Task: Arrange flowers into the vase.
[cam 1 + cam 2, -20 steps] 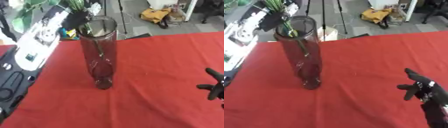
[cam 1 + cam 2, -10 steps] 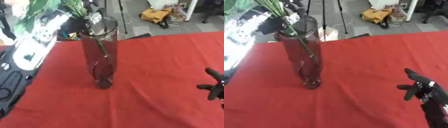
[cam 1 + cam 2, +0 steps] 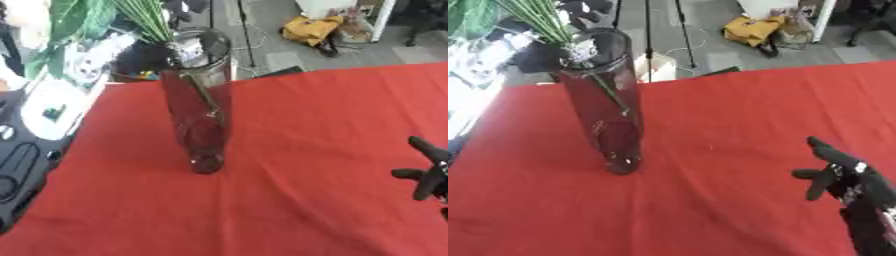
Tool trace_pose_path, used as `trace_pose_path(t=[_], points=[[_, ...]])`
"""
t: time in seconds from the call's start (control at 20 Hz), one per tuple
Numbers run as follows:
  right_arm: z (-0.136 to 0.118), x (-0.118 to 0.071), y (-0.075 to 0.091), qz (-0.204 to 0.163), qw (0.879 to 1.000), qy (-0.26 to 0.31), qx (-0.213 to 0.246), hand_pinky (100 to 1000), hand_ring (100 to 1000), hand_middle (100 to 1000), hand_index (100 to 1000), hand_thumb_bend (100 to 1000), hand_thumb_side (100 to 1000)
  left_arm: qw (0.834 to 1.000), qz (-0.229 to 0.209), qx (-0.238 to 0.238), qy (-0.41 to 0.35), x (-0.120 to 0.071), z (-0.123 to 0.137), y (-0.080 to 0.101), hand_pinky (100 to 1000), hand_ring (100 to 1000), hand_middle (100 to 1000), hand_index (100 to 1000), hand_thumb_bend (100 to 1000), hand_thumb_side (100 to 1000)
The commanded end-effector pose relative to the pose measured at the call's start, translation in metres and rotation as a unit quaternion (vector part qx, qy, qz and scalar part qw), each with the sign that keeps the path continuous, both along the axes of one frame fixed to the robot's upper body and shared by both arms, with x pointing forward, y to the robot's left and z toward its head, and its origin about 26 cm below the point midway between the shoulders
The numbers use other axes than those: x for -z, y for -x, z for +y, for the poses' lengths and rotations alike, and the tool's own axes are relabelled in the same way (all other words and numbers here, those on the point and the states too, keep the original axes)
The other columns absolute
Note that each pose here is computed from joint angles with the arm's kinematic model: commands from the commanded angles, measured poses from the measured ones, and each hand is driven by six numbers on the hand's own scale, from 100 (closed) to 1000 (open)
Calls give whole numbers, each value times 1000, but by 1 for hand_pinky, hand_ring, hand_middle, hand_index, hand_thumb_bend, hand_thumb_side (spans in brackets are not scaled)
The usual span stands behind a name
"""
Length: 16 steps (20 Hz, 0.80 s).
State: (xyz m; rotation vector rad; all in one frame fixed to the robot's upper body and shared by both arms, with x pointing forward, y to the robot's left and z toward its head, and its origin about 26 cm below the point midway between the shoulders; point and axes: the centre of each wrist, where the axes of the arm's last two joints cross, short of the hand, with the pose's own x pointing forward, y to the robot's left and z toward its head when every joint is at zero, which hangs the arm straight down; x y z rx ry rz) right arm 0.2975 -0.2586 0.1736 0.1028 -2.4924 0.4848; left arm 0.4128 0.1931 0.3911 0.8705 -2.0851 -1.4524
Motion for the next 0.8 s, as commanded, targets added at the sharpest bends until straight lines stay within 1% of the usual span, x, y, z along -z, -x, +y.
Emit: trace_pose_path(t=[0.05, 0.25, 0.35, 0.5, 0.8], points=[[-4, -6, 3, -10, 1000, 8, 4, 748, 1000, 421, 843, 100, 1000, 1000, -25, -5, -5, -18, 12, 9, 859, 897, 902, 1000, 368, 1000], [-4, -5, 3, -8, 1000, 8, 5, 748, 1000, 421, 843, 100, 1000, 1000, -24, -4, -11, -19, 15, 11, 867, 902, 906, 1000, 366, 1000], [-4, -5, 3, -8, 1000, 8, 5, 748, 1000, 421, 843, 100, 1000, 1000, -24, -3, -10, -21, 16, 12, 871, 903, 909, 1000, 384, 1000], [-4, -5, 4, -7, 1000, 8, 6, 748, 1000, 420, 843, 100, 1000, 1000, -21, -2, -16, -22, 18, 13, 907, 922, 924, 1000, 453, 1000], [-5, -5, 4, -7, 1000, 7, 5, 748, 1000, 420, 843, 100, 1000, 999, -10, -1, -30, -25, 23, 15, 931, 937, 942, 1000, 510, 1000]])
